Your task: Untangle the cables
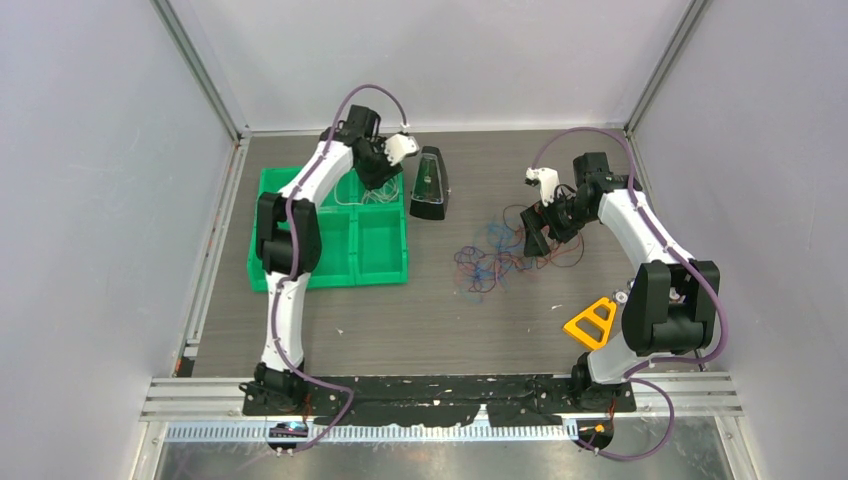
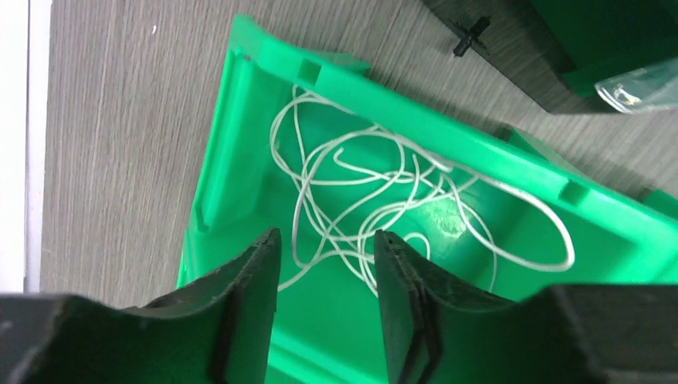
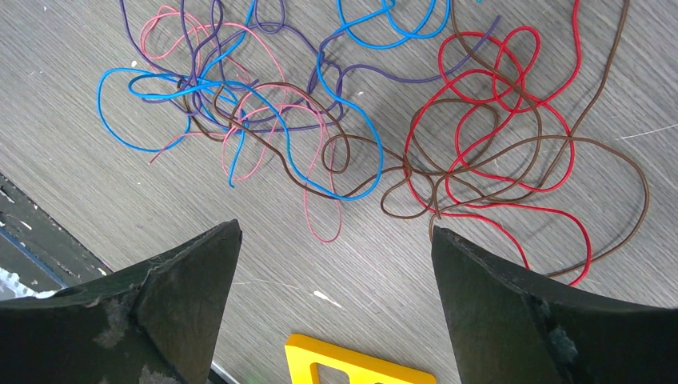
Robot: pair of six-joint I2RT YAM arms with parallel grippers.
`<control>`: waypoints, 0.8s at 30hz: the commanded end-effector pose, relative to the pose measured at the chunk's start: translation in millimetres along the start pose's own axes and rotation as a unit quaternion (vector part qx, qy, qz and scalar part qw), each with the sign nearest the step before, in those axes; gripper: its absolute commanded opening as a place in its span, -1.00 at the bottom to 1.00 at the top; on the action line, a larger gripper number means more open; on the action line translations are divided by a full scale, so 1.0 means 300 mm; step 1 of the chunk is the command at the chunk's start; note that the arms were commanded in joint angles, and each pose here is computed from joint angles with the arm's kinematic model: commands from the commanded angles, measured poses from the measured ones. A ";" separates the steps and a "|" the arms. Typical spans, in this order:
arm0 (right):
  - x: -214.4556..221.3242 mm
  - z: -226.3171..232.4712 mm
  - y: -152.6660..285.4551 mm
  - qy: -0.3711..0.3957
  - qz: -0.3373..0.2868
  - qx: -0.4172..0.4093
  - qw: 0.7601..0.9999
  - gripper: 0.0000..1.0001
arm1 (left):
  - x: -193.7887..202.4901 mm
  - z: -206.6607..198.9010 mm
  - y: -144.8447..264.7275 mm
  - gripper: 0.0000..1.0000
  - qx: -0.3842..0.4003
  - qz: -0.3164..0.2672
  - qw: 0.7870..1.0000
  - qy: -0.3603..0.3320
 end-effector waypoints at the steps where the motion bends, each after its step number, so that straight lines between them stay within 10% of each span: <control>1: -0.058 -0.023 0.027 0.010 -0.025 0.010 1.000 0.90 | -0.132 0.023 0.199 -0.01 -0.021 -0.081 0.996 0.035; 8: -0.069 -0.019 0.033 0.009 -0.032 0.009 0.999 0.90 | -0.182 0.096 0.430 0.29 -0.035 -0.171 0.962 0.210; 15: -0.066 -0.015 0.033 0.008 -0.033 0.009 0.999 0.90 | 0.059 0.094 0.414 0.34 0.020 -0.139 0.846 0.514; 24: -0.072 -0.021 0.033 0.002 -0.033 0.010 0.999 0.91 | 0.209 0.030 0.272 0.01 0.032 -0.071 0.816 0.573</control>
Point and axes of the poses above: each gripper's point midway between its finger pads, its own y axis back along the fingers, its own z axis along the line the jaws close on, x = y × z, the point moved 1 cm from there along y, back along the fingers, and after that the axes turned 12 degrees about y, right-handed, at the moved point
